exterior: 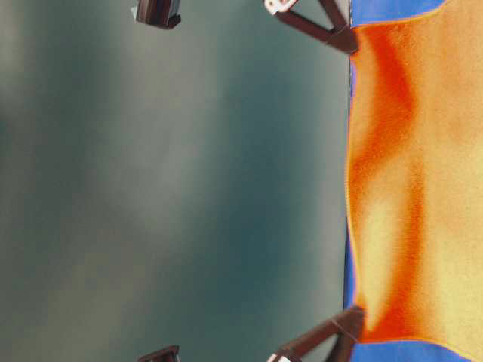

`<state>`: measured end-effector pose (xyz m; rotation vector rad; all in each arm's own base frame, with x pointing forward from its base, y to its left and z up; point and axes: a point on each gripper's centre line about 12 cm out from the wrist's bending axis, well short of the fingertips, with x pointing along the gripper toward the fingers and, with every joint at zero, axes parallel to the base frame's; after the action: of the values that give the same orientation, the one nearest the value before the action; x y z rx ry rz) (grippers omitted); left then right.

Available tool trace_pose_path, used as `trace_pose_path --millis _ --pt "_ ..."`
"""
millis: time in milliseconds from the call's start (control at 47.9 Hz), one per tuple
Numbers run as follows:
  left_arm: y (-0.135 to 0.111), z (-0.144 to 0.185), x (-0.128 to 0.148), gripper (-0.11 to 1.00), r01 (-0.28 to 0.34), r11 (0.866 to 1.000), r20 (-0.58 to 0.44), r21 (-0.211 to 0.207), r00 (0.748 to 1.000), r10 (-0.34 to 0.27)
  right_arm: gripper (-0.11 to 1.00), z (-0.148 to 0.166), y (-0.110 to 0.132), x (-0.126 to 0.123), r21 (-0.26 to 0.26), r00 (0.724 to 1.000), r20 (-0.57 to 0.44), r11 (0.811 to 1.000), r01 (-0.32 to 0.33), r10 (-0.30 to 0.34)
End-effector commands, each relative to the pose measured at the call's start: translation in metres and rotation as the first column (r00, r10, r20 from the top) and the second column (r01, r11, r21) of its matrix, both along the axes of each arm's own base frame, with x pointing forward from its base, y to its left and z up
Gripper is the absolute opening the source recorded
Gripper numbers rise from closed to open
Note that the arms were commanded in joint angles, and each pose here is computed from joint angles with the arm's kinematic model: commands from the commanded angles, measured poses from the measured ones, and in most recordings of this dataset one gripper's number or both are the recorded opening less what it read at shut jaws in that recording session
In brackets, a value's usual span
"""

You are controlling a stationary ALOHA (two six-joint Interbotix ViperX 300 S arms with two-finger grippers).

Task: Fold the orange towel.
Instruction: 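Pull the far edge toward the near edge with both grippers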

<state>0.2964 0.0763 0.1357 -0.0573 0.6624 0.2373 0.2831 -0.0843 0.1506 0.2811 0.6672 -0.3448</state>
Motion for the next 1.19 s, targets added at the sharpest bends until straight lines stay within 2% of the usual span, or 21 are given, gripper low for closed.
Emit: trace_pose_path --millis 0,230,459,585,939,1169 --pt "-0.019 0.006 0.004 0.01 0.058 0.998 0.016 -0.002 0.998 -0.058 0.01 0.006 0.02 0.002 0.018 0.999 0.026 0.999 -0.049 0.048" --pt "-0.072 0.0 0.004 0.01 0.177 0.981 -0.006 -0.075 0.984 -0.178 0.01 -0.001 0.072 0.0 0.104 0.987 -0.002 0.982 -0.157 0.158" --pt "-0.11 -0.003 0.006 0.01 0.242 0.959 0.001 -0.146 0.97 -0.244 0.01 -0.003 0.108 -0.002 0.157 0.971 -0.008 0.959 -0.234 0.238" --pt "-0.119 -0.008 0.01 0.01 0.255 0.953 -0.009 -0.162 0.966 -0.26 0.01 -0.005 0.114 -0.002 0.164 0.967 -0.013 0.954 -0.25 0.255" --pt "-0.13 -0.018 0.024 0.01 0.274 0.947 -0.034 -0.169 0.958 -0.284 0.01 -0.018 0.122 -0.001 0.192 0.964 -0.052 0.95 -0.247 0.261" --pt "-0.135 -0.018 0.022 0.01 0.247 0.945 -0.031 -0.213 0.965 -0.259 0.01 -0.017 0.129 0.0 0.203 0.963 -0.023 0.945 -0.257 0.267"
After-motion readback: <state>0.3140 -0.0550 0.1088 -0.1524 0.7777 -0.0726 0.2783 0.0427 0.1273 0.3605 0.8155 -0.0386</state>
